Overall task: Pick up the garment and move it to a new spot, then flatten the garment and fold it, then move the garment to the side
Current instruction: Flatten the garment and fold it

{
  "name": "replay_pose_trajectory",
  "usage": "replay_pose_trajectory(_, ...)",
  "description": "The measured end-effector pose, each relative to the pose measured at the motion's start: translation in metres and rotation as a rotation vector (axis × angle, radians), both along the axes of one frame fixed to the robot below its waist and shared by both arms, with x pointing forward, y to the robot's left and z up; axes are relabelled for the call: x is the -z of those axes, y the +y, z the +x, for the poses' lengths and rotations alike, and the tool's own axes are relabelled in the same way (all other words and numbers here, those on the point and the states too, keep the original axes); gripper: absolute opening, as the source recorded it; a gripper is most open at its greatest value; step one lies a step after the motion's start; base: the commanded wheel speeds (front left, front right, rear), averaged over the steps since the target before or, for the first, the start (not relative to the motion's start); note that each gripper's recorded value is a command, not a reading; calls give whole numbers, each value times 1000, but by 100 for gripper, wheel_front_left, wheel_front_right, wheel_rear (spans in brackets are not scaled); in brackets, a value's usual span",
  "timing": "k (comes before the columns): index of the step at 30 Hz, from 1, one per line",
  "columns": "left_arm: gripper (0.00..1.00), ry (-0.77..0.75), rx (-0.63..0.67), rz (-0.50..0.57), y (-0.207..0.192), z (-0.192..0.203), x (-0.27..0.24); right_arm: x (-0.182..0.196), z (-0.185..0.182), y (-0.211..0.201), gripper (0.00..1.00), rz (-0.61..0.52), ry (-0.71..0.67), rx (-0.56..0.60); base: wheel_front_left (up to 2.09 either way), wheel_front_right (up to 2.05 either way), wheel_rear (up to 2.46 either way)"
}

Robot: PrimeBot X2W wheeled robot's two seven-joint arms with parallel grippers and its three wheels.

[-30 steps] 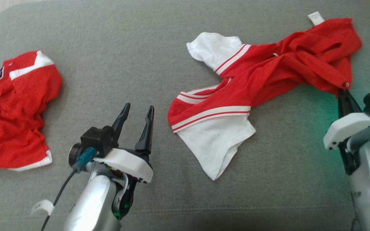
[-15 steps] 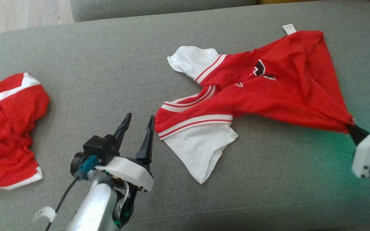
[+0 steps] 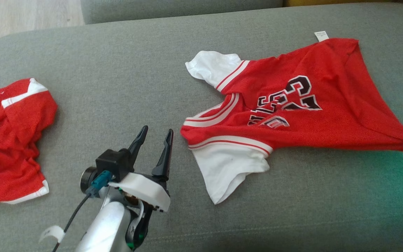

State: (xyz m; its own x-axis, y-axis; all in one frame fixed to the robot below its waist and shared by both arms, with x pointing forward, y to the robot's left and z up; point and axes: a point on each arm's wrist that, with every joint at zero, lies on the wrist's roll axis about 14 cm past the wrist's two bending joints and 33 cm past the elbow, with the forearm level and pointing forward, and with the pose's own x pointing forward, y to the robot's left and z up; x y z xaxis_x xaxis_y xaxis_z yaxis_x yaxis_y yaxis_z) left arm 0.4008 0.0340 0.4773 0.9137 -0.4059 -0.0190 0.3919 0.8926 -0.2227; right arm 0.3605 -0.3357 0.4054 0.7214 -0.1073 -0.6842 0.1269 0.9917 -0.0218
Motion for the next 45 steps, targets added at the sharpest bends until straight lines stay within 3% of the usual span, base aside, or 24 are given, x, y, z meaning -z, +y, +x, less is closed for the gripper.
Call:
replay_pose_trajectory(5, 100, 9, -3, 2, 1, 0, 3, 1, -5, -37, 100, -103, -12, 112, 0, 0, 0)
replay_pose_trajectory(12, 100, 25, 0, 3, 0, 2, 9, -20, 16, -43, 100, -181, -122, 156, 0, 0, 0)
replay_pose_trajectory(21, 100, 31, 10, -8, -4, 3, 10, -63, 50, 12, 100, -98, -426, 110, 0, 0, 0)
replay_pose_trajectory(28, 100, 22, 6, -35, -6, 2, 2, -76, 39, 67, 100, 35, -591, 57, 0, 0, 0)
replay_pose_trajectory(35, 100, 52, 40, -65, -19, -6, 7, -71, 20, 85, 100, 100, -641, 71, 0, 0, 0)
replay_pose_trajectory(45, 100, 218, 140, -33, -45, -26, 56, -64, 11, 72, 100, 79, -636, 114, 0, 0, 0)
